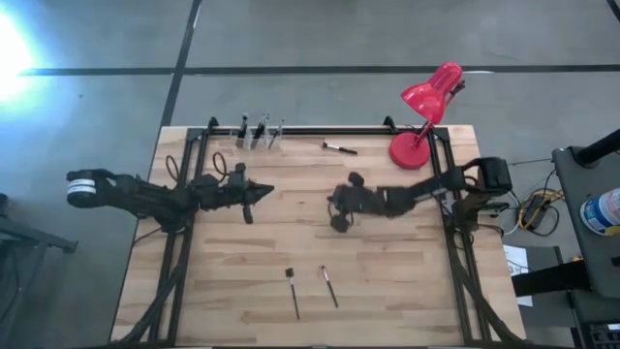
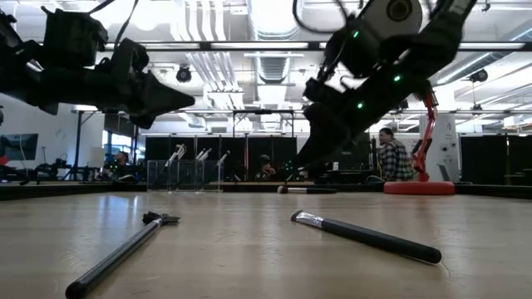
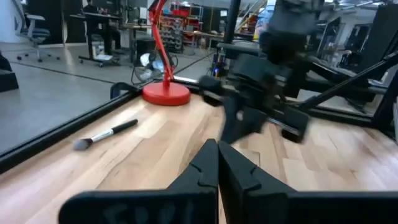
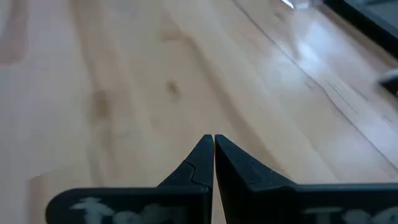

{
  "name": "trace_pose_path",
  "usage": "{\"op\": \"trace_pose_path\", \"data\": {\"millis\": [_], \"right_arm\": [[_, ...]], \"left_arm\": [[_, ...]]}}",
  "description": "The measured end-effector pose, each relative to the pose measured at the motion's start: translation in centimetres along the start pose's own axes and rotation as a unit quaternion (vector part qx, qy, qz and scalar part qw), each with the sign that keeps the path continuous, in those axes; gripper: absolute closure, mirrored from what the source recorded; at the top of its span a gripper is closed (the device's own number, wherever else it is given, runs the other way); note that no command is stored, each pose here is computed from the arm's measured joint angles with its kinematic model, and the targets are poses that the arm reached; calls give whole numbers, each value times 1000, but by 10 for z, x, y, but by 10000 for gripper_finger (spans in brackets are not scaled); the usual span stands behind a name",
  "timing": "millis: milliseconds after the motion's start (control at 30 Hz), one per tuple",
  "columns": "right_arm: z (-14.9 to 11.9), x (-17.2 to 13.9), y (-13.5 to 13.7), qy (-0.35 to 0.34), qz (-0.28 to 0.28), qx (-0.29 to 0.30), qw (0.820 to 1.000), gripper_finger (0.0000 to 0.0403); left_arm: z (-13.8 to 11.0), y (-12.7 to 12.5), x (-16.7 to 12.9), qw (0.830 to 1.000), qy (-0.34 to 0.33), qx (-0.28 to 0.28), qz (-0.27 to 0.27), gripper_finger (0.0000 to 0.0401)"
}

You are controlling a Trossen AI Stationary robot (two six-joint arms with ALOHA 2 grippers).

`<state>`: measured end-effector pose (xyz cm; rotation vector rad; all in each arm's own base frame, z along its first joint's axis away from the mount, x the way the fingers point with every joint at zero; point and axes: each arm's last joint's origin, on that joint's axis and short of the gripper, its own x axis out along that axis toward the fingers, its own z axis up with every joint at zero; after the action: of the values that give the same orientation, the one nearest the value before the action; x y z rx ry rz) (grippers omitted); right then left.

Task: Put items in baskets/containers
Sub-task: Put the black eyeshadow brush into the transparent organizer

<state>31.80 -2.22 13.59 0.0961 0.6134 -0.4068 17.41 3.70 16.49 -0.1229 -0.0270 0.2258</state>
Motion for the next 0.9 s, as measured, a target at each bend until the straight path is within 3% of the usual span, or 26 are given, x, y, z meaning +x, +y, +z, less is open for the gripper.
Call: {"op": "trace_pose_path", "data": {"millis": [67,167,400,567,767,900], "right_arm": [[3,5,-15,7,14,24,1000,394],[5,4,-10,8,34,35,999,394],[-8,-20,54,83,94,89,988,393],[-13,-45,99,125,114,141,975,359],[-5,-64,125,168,56,155,972,293],[4,-61,140,197,47,162,966,257]], "left_arm": [[-2,0,-1,1000,4,0,0,401],[-6,1,-3,1000,13,0,1,401],[-11,2,-6,1000,24,-2,3,401],[-10,1,-6,1000,23,-3,3,401],[-11,2,-6,1000,26,-4,3,401],[-11,2,-6,1000,27,-4,3,401]]}}
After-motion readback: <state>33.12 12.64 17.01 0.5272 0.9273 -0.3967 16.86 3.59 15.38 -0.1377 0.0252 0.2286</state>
